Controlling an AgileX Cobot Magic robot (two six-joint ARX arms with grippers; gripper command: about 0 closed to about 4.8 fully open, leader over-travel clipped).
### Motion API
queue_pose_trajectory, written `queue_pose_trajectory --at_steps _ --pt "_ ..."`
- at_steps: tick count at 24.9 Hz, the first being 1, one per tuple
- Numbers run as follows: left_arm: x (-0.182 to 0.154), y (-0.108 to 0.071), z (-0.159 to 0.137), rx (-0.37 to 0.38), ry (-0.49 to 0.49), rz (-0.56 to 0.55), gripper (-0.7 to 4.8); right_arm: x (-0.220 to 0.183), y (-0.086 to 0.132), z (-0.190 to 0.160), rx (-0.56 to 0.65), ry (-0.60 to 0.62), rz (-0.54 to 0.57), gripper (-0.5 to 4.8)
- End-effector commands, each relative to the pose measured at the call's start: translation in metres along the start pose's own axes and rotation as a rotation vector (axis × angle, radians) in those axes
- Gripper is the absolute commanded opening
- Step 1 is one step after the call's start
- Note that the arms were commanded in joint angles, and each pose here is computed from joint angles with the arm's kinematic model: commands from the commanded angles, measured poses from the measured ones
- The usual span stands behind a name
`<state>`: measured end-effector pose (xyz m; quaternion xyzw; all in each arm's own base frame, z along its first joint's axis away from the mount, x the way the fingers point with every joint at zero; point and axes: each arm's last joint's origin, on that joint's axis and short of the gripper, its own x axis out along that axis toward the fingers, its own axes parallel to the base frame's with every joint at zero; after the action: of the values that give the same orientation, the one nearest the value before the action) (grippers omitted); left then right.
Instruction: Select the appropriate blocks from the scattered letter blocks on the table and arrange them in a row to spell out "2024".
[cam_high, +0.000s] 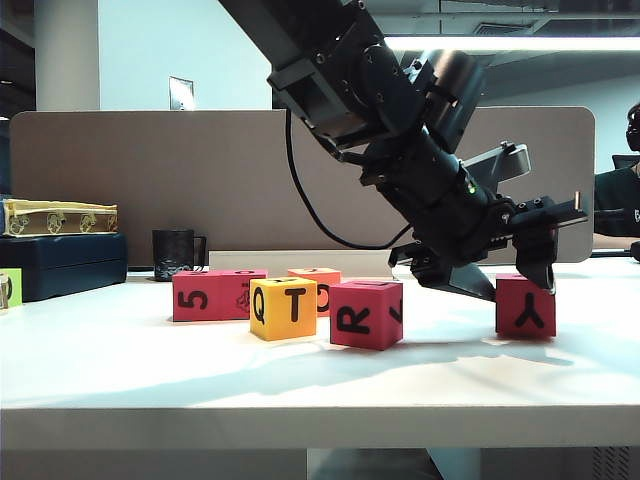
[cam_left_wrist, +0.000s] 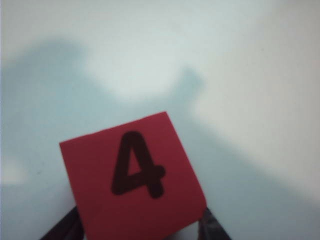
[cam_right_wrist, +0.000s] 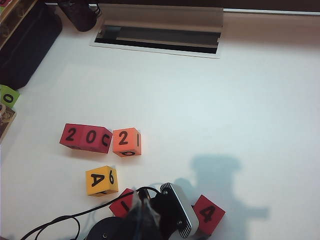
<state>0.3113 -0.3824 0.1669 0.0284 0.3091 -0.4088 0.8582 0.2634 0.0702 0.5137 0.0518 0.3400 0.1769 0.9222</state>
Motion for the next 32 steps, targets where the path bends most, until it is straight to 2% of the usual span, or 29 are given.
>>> queue_pose_trajectory --at_steps 1,6,11,25,27,32 --pt "-0.001 0.000 0.004 0.006 -0.020 0.000 2.36 -0.004 0.001 0.001 -0.007 -0.017 0.005 -0.01" --pt "-0.005 0.007 0.010 0.001 -0.047 0.019 2.36 -0.004 0.001 0.001 -0.007 -0.017 0.005 -0.01" --pt "-0.009 0.035 0.017 -0.035 -0.066 0.082 2.36 -0.004 0.001 0.001 -0.007 -0.017 0.005 -0.01" --pt "-0.027 0.101 0.024 -0.116 -0.042 0.218 2.36 -0.003 0.001 0.001 -0.007 -0.017 0.005 -0.01" --pt "-0.029 0.106 0.024 -0.122 -0.042 0.227 2.36 -0.003 0.001 0.001 -0.007 -0.017 0.005 -0.01" --pt "-0.028 0.105 0.024 -0.117 -0.040 0.226 2.36 -0.003 0.001 0.001 -0.007 -0.016 0.005 -0.01"
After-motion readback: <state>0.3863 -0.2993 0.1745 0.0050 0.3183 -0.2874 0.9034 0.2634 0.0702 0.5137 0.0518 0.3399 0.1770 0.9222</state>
